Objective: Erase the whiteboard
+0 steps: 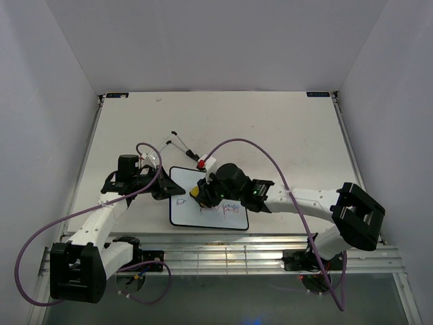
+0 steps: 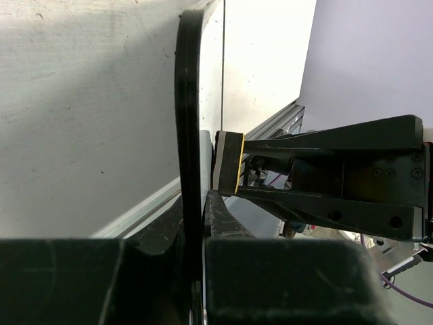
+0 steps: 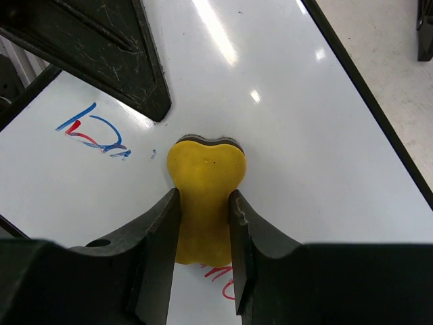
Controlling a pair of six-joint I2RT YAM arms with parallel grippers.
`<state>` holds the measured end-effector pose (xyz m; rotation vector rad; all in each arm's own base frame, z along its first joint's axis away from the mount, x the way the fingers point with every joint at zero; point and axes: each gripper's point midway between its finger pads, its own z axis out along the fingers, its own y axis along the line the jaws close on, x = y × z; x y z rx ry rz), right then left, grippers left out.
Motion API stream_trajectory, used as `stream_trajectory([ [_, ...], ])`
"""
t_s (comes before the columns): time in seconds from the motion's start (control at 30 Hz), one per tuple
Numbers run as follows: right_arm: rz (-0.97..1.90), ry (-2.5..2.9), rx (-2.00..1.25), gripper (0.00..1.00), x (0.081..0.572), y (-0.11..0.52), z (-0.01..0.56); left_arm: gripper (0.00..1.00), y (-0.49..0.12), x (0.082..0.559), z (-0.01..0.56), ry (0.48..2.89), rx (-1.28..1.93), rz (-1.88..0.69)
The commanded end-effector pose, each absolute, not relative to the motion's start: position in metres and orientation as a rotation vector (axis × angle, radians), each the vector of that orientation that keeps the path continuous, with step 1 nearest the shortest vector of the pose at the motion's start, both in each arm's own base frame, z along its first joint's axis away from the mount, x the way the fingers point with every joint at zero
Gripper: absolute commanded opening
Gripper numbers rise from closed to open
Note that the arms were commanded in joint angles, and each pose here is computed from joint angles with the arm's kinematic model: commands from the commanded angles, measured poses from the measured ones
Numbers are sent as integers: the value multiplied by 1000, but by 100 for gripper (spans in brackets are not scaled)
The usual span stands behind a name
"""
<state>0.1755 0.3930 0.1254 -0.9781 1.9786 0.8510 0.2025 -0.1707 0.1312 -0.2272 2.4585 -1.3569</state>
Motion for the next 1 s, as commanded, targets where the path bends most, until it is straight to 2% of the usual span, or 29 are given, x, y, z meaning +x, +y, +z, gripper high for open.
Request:
stream_trajectory([
  [0.0,715,2160,-1107,24,158,364,70,0,-174,205,142,2385,-77,-1327],
  [0.23,786,2118,-1233,24,132,388,97,0,-174,205,142,2386,-79,-1325],
  [0.5,758,2156,-1289,24,117,394,102,0,-173,205,142,2383,-82,-1322],
  [0.97,898,2153,-1216,24,113,437,127,0,-174,205,142,2382,-77,-1322],
])
